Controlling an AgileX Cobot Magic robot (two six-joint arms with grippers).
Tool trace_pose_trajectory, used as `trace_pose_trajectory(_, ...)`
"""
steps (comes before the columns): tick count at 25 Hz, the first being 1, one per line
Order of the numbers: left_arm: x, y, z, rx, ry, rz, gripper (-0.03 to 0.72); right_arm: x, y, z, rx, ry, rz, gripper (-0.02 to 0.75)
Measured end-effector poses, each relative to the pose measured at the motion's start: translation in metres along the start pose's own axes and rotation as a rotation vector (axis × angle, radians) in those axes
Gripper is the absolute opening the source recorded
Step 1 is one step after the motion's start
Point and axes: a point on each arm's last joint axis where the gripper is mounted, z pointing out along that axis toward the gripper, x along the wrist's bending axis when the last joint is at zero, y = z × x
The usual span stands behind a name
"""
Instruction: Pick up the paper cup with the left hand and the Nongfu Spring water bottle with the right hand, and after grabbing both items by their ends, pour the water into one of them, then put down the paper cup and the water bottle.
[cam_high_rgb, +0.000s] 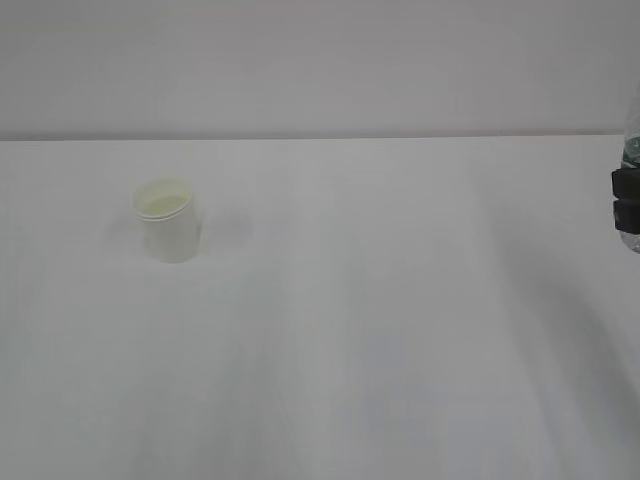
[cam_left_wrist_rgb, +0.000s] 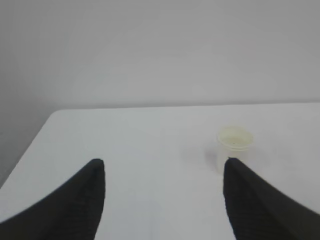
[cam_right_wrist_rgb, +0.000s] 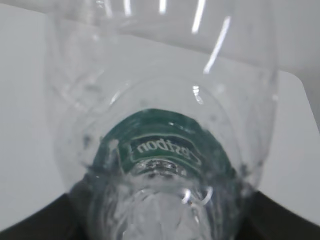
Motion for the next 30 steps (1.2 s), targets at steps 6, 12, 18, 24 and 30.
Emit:
trace_pose_trajectory(6, 0.001, -0.004, 0.0, 0.043, 0.012, 0.026, 0.526, 0.0, 0.0, 0.0, 0.0, 0.0, 0.0, 0.403)
trace_pose_trajectory(12, 0.001, -0.003, -0.002, 0.023, 0.007, 0.028, 0.526, 0.0, 0.0, 0.0, 0.0, -0.002, 0.0, 0.403)
trace_pose_trajectory(18, 0.0, 0.001, -0.004, -0.025, -0.001, 0.034, 0.524, 0.0, 0.0, 0.0, 0.0, -0.002, 0.0, 0.403)
trace_pose_trajectory(24, 0.001, -0.002, -0.005, -0.001, 0.003, 0.029, 0.523, 0.0, 0.0, 0.0, 0.0, -0.002, 0.0, 0.403)
trace_pose_trajectory(30, 0.0, -0.001, -0.012, -0.026, -0.017, -0.02, 0.514, 0.0, 0.0, 0.0, 0.0, -0.002, 0.0, 0.403)
